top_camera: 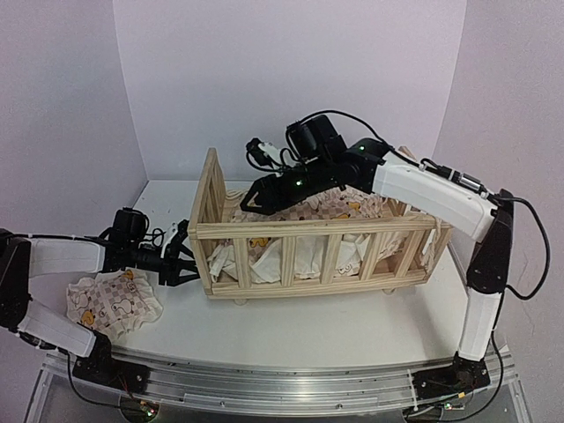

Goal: Set up the pet bed

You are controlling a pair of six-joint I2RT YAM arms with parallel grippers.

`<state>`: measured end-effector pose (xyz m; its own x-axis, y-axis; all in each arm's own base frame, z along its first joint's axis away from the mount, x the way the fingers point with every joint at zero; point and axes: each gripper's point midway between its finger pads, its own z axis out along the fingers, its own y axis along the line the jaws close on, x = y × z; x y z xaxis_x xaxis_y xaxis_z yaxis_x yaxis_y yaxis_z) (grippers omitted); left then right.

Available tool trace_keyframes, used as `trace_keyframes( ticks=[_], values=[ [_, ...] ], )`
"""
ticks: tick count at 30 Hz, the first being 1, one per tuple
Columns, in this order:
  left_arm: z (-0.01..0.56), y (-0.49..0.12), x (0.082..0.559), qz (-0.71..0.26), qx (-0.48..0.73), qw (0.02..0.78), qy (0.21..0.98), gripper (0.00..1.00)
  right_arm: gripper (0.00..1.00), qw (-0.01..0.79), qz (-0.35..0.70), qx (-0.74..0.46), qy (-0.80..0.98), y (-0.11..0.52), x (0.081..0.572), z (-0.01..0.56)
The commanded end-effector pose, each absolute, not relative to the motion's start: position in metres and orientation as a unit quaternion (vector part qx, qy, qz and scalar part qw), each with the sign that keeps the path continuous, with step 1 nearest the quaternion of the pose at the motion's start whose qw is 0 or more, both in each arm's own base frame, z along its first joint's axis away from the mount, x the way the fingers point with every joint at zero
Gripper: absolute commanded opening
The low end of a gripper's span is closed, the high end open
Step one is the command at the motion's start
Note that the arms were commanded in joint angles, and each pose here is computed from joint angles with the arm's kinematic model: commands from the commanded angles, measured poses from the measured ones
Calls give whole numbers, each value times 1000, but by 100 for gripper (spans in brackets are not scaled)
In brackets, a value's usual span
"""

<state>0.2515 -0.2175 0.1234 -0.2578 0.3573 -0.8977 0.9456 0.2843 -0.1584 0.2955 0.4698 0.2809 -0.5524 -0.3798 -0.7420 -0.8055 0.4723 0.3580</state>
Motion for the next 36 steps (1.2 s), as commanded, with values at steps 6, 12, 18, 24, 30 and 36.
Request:
trace_keyframes(
  ticks=[6, 12, 18, 24, 30, 36],
  values=[
    [127, -227, 240, -386, 504, 405, 658, 24, 48, 351, 370, -349, 787, 431, 268, 327],
    [137, -222, 249, -361, 488, 405, 684, 0, 48, 375, 382, -343, 772, 418, 255, 344],
    [139, -173, 265, -266, 450, 396, 755, 0, 48, 381, 405, -358, 750, 417, 233, 363],
    [158, -159, 212, -265, 529, 387, 707, 0, 47, 382, 436, -403, 709, 429, 192, 376],
    [150, -160, 209, -273, 510, 396, 713, 0, 46, 395, 406, -429, 704, 435, 155, 353],
    [165, -184, 263, -329, 486, 414, 696, 25, 45, 438, 359, -471, 676, 453, 120, 310]
  ],
)
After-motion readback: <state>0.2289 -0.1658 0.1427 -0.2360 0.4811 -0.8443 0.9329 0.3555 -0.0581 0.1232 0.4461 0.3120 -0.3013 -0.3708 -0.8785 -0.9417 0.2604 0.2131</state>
